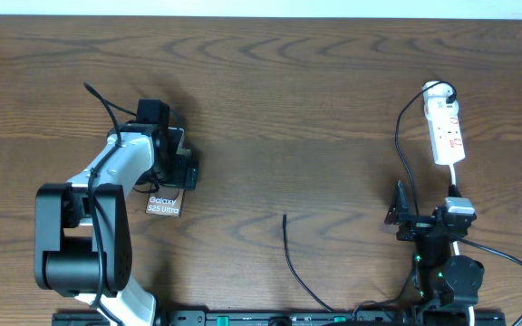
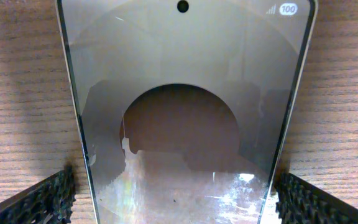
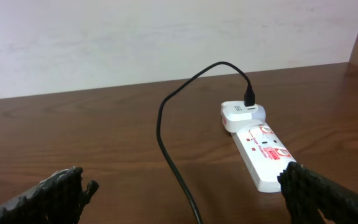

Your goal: Plug charger to phone and switch on socket

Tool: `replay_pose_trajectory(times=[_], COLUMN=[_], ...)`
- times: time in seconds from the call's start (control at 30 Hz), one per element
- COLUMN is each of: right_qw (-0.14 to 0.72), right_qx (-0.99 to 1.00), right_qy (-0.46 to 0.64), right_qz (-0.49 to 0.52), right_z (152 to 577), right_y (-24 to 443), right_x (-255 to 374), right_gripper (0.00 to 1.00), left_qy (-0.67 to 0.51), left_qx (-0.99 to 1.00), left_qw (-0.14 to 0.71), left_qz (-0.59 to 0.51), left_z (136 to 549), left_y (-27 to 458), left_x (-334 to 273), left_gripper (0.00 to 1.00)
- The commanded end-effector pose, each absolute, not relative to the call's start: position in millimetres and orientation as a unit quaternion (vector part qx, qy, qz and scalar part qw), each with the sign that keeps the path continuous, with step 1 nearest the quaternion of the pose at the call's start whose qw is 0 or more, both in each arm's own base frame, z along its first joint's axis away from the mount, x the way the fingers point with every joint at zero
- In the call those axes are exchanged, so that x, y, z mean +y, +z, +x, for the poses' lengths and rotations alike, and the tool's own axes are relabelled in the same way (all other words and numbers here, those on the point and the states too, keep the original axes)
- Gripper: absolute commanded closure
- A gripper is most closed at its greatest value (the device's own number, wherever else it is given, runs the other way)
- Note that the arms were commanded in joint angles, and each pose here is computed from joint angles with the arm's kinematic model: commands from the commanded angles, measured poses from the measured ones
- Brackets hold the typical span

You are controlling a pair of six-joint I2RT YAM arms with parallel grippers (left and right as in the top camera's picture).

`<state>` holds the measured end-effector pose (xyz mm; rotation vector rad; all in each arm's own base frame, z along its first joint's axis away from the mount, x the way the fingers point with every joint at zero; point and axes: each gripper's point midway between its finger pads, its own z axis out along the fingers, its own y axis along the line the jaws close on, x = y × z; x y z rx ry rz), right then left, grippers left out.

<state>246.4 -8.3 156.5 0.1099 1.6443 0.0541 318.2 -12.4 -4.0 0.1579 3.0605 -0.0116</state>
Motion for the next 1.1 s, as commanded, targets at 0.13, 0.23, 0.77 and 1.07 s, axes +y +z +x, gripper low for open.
replay_pose_trajectory(times=[0.13,0.23,0.77,1.07], right_qw=[0.679,0.679,0.679,0.679], right_qx=[0.733,0.733,0.733,0.733], right_qy=[0.024,0.024,0.024,0.024], right_qz=[0.042,0.042,0.042,0.042], right_z=[246.3,246.3,246.3,246.3], right_y=[155.9,155.9,155.9,155.9], right_x=[-5.9,-5.9,-5.9,-5.9], right_gripper=[0.01,0.01,0.01,0.01], left_qy=[0.004,0.004,0.004,0.004], left_qx=[0.998,0.998,0.998,0.998], left_qw=[0.027,0.027,0.027,0.027], left_qz=[0.058,0.058,0.058,0.058], left_z=[305.5,305.4,305.1,305.2], left_y=[-15.8,-16.2,-16.2,-16.2], left_x=[-9.2,-9.2,-9.2,-9.3], left_gripper=[0.00,0.00,0.08,0.17])
